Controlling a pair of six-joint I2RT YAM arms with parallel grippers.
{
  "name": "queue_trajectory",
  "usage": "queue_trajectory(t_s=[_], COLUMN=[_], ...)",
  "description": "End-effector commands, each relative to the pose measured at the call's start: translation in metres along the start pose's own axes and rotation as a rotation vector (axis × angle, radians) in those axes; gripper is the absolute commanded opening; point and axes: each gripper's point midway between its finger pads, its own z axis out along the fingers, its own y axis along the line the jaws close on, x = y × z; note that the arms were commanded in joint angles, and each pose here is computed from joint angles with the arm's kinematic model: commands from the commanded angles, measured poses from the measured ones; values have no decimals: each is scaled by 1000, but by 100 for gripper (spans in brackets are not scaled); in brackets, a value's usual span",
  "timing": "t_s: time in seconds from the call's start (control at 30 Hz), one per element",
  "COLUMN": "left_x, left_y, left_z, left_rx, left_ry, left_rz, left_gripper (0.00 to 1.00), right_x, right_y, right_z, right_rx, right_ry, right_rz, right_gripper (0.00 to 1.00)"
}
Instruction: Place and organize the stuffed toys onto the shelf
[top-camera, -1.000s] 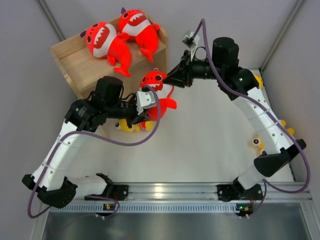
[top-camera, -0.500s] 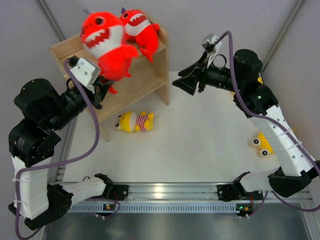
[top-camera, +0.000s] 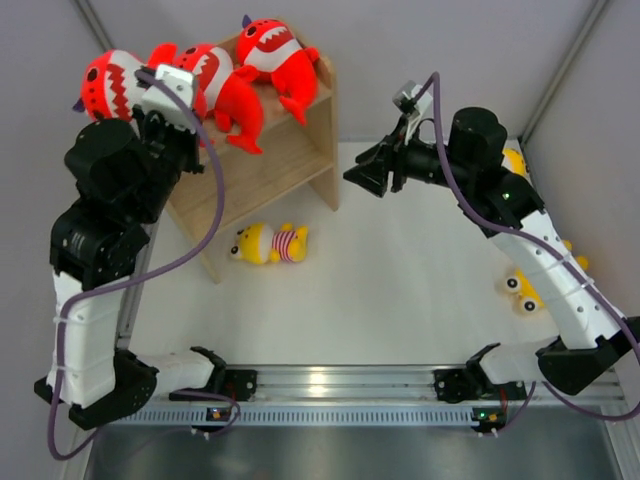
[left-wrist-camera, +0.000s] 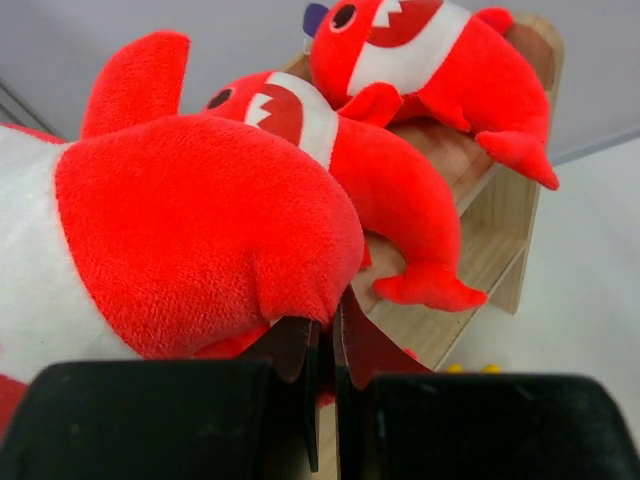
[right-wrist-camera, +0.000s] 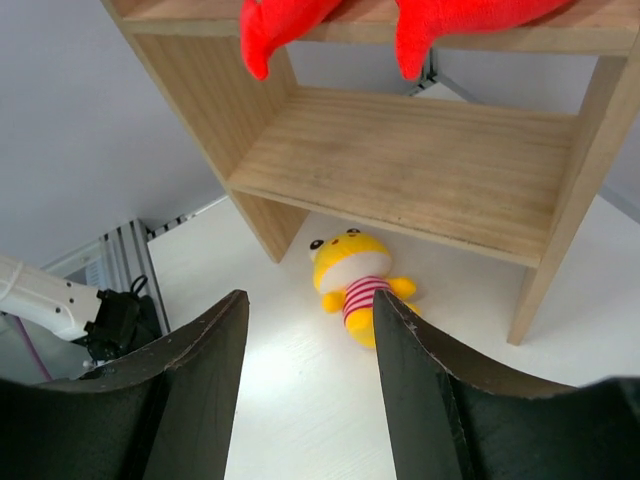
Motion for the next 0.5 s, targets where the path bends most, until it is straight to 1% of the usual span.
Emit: queue_trajectory(t_s=[0.0, 0.07, 0.13, 0.2, 0.3, 0.47], left_x=[-8, -16, -16, -10, 8, 52], left_y=[-1, -9, -6, -2, -12, -33], left_z=[25, 26, 29, 30, 30, 26], left_rx=[-14, 49, 37, 19, 82, 202], left_ry=[-20, -51, -47, -18, 42, 177], left_rz=[69, 141, 198, 235, 267, 312], left_gripper=[0, 0, 0, 0, 0, 0], right_x=[-7, -5, -2, -1, 1, 1], right_y=[11, 12, 12, 13, 13, 11], right_z=[-10, -12, -13, -15, -14, -8], right_rx=[-11, -11, -10, -10, -17, -19], right_ry=[-30, -26, -23, -22, -24, -26], right_rz=[-37, -36, -40, -41, -40, -7], right_gripper=[53, 53, 53, 53, 53, 52])
